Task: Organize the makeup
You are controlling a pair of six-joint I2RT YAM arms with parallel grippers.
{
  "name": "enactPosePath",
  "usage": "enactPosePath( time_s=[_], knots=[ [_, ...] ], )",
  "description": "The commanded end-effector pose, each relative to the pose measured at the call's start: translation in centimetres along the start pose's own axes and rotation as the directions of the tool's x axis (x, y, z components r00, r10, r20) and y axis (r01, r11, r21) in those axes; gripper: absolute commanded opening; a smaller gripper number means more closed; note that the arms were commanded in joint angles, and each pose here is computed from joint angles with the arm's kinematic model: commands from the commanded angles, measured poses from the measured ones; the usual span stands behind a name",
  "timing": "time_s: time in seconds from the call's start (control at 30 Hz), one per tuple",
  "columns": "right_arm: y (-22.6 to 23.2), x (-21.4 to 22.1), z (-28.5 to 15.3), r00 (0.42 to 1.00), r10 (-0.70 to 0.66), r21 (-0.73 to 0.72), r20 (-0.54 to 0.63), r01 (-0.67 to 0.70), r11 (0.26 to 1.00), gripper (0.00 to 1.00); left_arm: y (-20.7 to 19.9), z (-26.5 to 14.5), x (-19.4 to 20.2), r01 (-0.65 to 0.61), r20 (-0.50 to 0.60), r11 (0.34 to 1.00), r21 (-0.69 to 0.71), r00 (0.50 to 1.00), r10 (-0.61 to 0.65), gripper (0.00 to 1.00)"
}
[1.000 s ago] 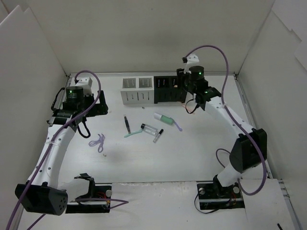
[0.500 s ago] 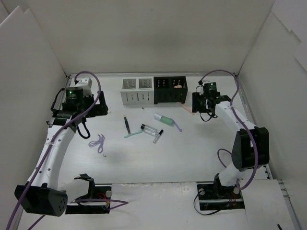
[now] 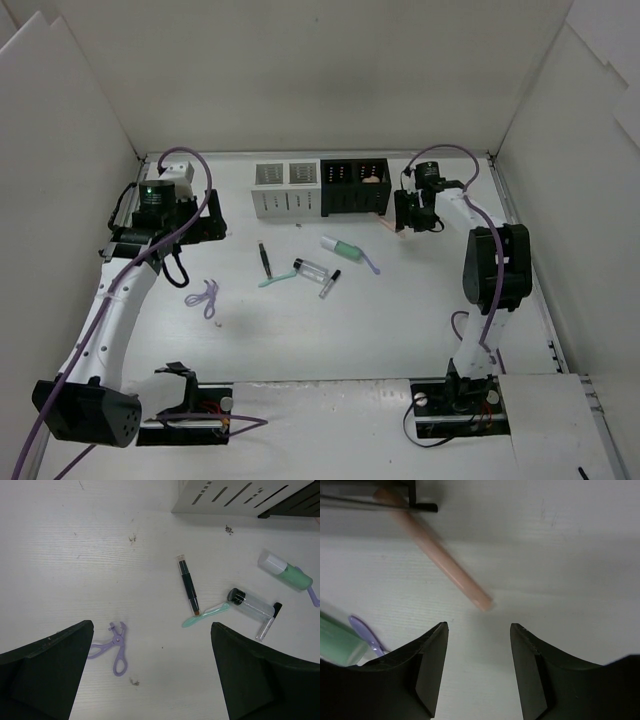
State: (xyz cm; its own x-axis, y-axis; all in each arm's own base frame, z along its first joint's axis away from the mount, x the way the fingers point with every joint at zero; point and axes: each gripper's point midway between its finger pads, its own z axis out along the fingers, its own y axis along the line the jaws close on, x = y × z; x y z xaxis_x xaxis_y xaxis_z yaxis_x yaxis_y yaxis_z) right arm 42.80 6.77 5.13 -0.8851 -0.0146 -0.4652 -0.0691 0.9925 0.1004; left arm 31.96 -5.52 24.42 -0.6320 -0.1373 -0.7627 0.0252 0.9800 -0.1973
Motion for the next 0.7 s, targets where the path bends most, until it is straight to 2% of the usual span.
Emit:
enactPosePath(
  time_s=[0.0,0.67],
  knots=[
    [-0.6,-2.5,-0.5,0.999,-0.013,-0.017,0.03,0.014,1.0,0.49,-0.3,0.0,-1.6,-0.007,0.057,1.0,0.02,0.998,0.006,0.99],
    [0.9,-2.0,3.1,0.998,-0.03,-0.122,-0.064,0.022,0.992,0.48,-0.3,0.3,-1.5,-0.01,0.047,1.0,0.018,0.999,0.009,0.99]
  ],
)
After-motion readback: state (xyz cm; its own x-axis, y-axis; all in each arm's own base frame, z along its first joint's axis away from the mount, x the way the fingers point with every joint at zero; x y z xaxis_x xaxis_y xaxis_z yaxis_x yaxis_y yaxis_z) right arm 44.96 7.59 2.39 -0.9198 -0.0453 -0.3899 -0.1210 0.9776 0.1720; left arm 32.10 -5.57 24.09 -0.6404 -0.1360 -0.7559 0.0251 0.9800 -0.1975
